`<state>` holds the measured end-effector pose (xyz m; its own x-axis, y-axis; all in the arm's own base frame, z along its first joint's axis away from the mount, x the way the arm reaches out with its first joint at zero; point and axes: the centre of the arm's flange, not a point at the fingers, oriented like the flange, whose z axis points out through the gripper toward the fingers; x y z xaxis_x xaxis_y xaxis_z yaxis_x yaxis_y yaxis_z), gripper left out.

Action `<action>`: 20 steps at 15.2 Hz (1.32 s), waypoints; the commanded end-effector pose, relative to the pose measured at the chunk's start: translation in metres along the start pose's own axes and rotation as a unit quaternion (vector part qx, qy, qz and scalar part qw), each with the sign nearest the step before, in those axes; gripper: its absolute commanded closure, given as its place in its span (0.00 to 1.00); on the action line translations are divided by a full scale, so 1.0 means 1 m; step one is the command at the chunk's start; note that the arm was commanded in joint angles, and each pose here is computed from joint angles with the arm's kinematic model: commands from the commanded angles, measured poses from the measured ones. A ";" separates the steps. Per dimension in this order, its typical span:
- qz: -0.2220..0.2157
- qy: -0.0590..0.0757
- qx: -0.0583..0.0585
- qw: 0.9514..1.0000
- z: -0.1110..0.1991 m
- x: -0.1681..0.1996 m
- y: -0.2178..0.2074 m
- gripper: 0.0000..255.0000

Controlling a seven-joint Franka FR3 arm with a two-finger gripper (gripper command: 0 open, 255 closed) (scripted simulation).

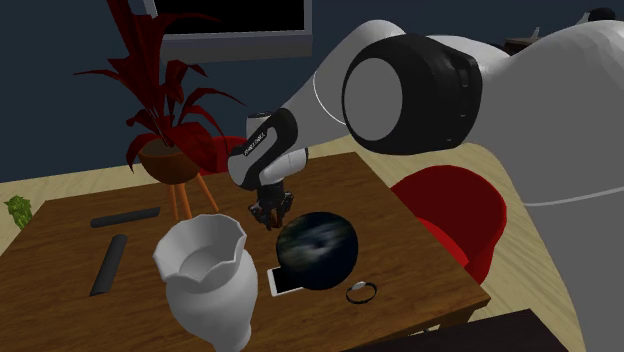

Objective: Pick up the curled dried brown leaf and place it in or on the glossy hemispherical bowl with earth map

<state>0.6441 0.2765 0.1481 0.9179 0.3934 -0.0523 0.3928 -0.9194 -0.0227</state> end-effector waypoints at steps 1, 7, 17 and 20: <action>0.000 0.000 0.000 1.000 0.000 0.000 0.000 1.00; 0.000 0.000 0.000 1.000 0.001 0.001 -0.001 1.00; 0.000 0.000 0.000 1.000 -0.047 -0.003 -0.001 1.00; 0.000 0.000 0.000 1.000 -0.063 -0.003 -0.002 1.00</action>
<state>0.6435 0.2769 0.2068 0.9178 0.3937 -0.0523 0.3930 -0.9192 -0.0230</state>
